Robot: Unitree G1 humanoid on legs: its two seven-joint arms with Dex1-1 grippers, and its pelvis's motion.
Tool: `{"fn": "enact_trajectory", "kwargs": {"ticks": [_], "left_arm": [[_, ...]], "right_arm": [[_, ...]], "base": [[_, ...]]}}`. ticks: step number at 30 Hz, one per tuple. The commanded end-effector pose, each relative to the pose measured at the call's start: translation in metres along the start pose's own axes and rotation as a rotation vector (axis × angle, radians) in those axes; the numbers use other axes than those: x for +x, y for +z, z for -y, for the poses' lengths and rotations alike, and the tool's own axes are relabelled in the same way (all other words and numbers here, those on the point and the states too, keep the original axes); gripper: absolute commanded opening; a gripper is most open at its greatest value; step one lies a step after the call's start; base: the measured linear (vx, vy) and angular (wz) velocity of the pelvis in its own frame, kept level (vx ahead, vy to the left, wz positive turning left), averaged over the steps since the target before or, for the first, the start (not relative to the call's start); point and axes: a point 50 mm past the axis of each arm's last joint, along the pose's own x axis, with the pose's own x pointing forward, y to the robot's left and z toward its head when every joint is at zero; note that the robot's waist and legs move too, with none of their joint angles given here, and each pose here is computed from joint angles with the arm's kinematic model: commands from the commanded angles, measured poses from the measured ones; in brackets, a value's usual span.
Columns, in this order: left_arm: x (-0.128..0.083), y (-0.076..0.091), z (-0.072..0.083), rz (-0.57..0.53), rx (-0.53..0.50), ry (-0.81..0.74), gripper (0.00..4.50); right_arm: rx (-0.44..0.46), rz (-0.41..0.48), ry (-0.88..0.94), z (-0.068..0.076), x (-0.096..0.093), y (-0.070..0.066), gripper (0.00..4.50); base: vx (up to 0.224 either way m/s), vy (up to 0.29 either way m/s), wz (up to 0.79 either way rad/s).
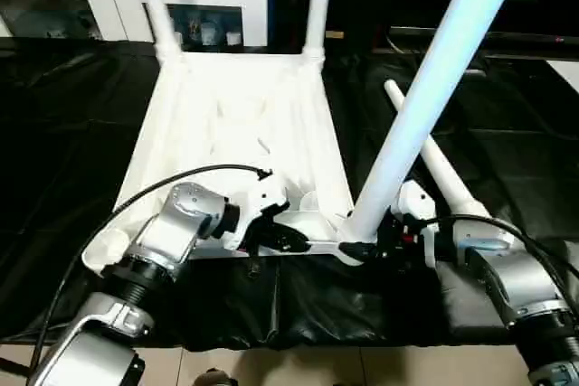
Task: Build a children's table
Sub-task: Rotate leg to tighten
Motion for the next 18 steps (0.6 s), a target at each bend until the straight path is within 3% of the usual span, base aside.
{"fn": "enact_trajectory", "kwargs": {"ticks": [1,5,6,9,11,12,16,17,18], "left_arm": [[0.006,0.016,-0.004,0.046,0.031,0.058,0.0],[0.018,0.022,-0.008,0.112,-0.042,0.244,0.0],[0.018,0.022,-0.008,0.112,-0.042,0.244,0.0],[0.03,0.027,-0.004,0.158,-0.095,0.334,0.0],[0.031,0.028,-0.003,0.162,-0.097,0.341,0.0],[0.041,0.033,0.001,0.185,-0.102,0.372,0.0],[0.05,0.036,0.008,0.195,-0.095,0.366,0.0],[0.051,0.036,0.008,0.192,-0.095,0.367,0.0],[0.051,0.036,0.008,0.19,-0.097,0.372,0.0]], "right_arm": [[0.007,0.03,0.182,-0.025,0.026,-0.001,2.78],[0.086,0.086,-0.138,-0.006,0.051,-0.001,2.75],[0.086,0.086,-0.138,-0.006,0.051,-0.001,2.75],[0.157,0.102,-0.371,0.008,0.068,-0.001,2.74],[0.167,0.107,-0.386,0.008,0.07,-0.001,2.73],[0.219,0.132,-0.46,0.01,0.08,0.003,2.73],[0.216,0.156,-0.472,0.007,0.09,0.008,2.73],[0.214,0.159,-0.474,0.006,0.091,0.009,3.29],[0.221,0.165,-0.478,0.007,0.09,0.008,3.29]], "base": [[0.0,0.0,0.0],[0.0,0.0,0.0],[0.0,0.0,0.0],[0.0,0.0,0.0],[0.0,0.0,0.0],[0.0,0.0,0.0],[0.0,0.0,0.0],[0.0,0.0,0.0],[0.0,0.0,0.0]]}}
